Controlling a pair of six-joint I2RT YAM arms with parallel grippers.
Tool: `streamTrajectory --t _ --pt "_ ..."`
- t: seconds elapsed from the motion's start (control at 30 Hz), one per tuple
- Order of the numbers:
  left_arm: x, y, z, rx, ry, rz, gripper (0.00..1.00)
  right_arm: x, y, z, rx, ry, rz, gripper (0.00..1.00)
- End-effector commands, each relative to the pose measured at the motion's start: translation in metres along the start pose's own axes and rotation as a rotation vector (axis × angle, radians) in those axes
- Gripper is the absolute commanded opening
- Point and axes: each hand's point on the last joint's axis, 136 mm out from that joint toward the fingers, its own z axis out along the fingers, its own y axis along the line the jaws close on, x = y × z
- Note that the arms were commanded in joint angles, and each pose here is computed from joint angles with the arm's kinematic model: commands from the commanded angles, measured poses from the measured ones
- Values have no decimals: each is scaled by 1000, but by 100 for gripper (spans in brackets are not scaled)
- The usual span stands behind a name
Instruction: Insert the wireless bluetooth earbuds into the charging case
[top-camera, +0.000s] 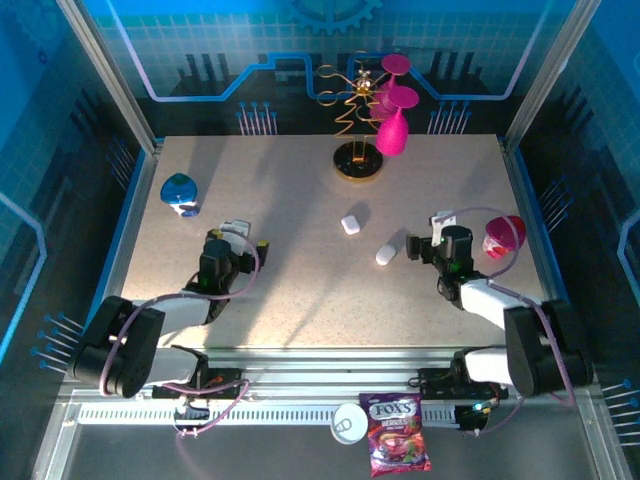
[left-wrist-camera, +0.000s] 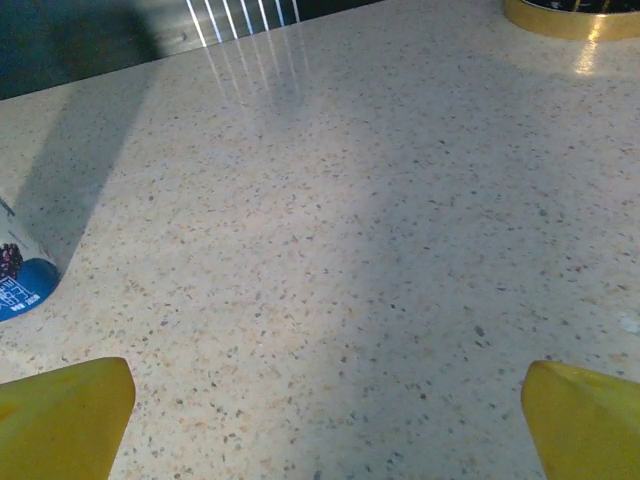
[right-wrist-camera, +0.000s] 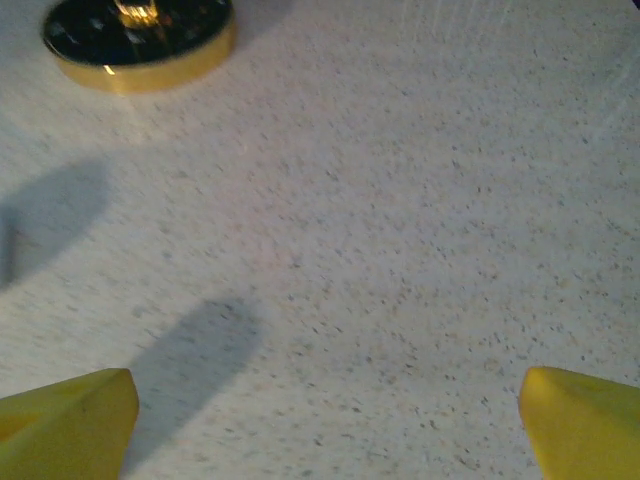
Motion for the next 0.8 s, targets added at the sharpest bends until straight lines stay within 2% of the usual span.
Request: streamTrajectory --t 0.0,0.17,0.3,0.37,0.43,0.5,0.77 --pt "-31 15 6 -22 -124 -70 99 -47 -11 6 47 -229 -15 100" --pt "-18 39 23 -37 -112 -179 99 -34 -7 24 8 -223 -15 100" --pt "-10 50 28 -28 -132 -242 99 -33 -14 24 3 -215 24 100" --pt "-5 57 33 -65 -79 -263 99 -33 -14 24 -2 -221 26 100" --pt "-3 64 38 -102 -40 -278 99 -33 -14 24 -2 -218 25 100" --pt "-5 65 37 -116 -56 -273 99 -32 -14 24 -3 -213 26 100" --pt "-6 57 39 -80 -49 -255 99 -33 -14 24 -1 -216 24 100"
